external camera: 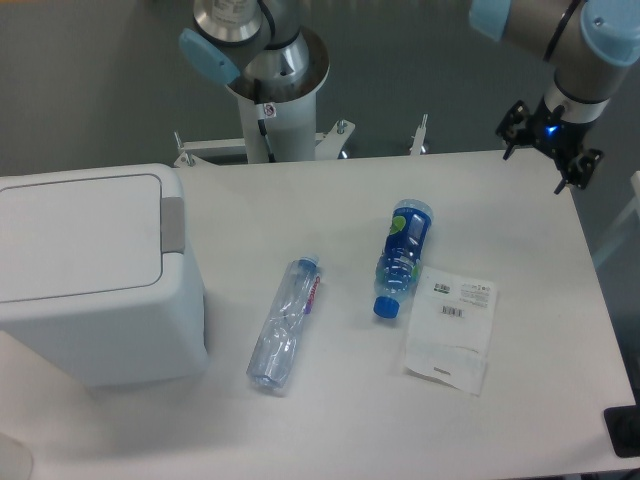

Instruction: Open the trash can

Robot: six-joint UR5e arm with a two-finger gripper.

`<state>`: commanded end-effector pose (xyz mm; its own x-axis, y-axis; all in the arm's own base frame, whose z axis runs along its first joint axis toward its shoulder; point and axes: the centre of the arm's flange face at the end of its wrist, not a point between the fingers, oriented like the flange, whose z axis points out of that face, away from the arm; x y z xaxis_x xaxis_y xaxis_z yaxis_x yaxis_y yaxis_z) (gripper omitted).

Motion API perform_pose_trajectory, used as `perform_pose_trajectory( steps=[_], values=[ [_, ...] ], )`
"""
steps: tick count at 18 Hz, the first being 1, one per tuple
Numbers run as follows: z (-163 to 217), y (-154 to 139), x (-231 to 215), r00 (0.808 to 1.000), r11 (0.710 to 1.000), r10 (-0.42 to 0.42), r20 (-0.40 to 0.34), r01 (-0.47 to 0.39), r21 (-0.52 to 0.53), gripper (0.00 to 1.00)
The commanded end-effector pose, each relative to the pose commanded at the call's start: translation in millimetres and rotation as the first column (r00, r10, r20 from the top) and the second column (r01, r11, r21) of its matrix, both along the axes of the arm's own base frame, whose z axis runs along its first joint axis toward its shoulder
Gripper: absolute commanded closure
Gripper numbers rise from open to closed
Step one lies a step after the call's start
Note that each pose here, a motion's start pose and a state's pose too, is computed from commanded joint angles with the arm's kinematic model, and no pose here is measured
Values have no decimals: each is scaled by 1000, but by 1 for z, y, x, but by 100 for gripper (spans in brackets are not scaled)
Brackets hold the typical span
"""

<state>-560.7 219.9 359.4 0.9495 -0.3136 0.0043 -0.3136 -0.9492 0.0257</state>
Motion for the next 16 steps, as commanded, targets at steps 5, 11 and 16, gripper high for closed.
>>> perform_pose_trajectory(
  steps=[5,11,16],
  values=[
    [1,0,0,1000,1000,-2,-1,2,0,0],
    [8,-3,7,1000,1000,0,-9,0,-11,0],
    [7,-16,24,1000,1000,21,3,-21,1,0]
  ],
)
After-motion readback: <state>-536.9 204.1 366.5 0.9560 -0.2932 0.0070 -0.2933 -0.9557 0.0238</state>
